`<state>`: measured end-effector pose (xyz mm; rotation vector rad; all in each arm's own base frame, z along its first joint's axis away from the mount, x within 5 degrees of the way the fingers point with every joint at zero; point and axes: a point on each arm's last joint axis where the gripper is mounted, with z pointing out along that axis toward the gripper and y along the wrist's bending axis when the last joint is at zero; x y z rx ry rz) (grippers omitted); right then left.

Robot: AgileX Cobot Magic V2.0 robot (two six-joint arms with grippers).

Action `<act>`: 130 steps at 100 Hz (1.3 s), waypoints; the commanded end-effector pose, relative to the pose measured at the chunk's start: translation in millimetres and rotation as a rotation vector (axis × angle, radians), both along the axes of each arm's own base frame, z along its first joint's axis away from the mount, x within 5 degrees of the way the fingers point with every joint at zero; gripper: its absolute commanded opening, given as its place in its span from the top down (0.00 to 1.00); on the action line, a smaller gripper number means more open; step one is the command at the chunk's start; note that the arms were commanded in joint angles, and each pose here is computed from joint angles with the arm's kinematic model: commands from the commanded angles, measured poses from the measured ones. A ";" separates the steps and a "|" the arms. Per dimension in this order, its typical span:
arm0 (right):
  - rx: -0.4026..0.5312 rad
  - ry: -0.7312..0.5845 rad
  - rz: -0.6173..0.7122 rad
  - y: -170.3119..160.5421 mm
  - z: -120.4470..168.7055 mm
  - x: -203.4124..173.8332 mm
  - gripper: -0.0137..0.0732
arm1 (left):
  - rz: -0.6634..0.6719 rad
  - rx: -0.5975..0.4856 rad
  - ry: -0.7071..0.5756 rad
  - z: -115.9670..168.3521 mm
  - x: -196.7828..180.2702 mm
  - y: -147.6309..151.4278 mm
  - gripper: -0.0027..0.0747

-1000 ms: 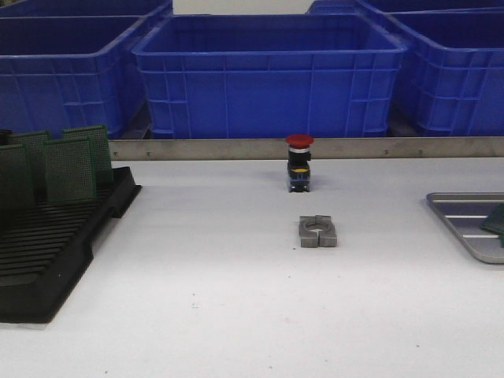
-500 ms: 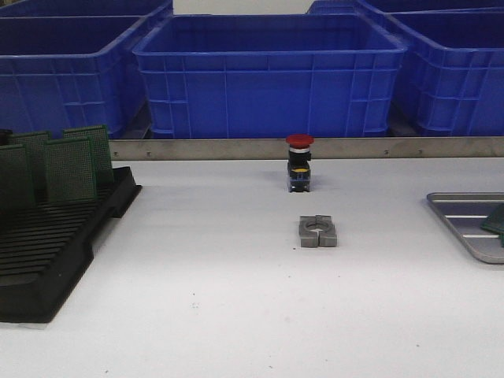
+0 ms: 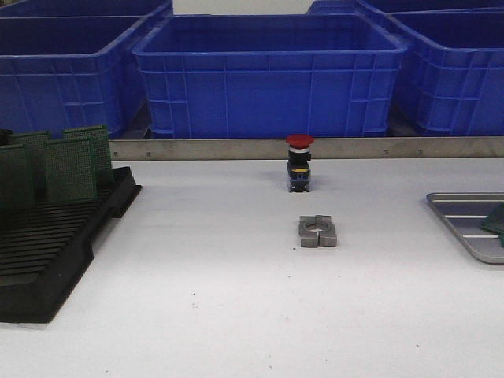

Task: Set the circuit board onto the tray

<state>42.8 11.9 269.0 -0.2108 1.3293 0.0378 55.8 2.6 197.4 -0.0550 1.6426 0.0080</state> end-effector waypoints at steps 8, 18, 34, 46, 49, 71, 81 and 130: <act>0.043 -0.054 -0.134 -12.7 11.7 -0.8 0.91 | -0.015 -0.015 -0.083 1.7 -0.9 -1.1 0.99; -0.010 -0.100 -0.223 -19.0 15.2 -2.0 0.91 | -0.015 -0.015 -0.083 1.7 -0.9 -1.1 0.99; -0.031 -0.164 -0.246 -18.3 18.6 -3.4 0.91 | -0.015 -0.015 -0.083 1.7 -0.9 -1.1 0.99; -0.008 -0.134 -0.249 -16.4 6.8 0.6 0.91 | -0.015 -0.015 -0.083 1.7 -0.9 -1.1 0.99; -0.010 -0.113 -0.248 -15.9 2.4 2.1 0.91 | -0.015 -0.015 -0.083 1.7 -0.9 -1.1 0.99; 0.074 -0.003 -0.236 -15.9 -50.5 10.1 0.91 | -0.015 -0.015 -0.083 1.7 -0.9 -1.1 0.99; 0.066 0.090 -0.250 -16.3 -59.6 11.2 0.91 | -0.015 -0.015 -0.079 1.4 -0.9 -1.1 0.99; 0.061 0.126 -0.251 -16.4 -62.5 11.7 0.91 | -0.015 -0.015 -0.077 1.2 -0.9 -1.1 0.99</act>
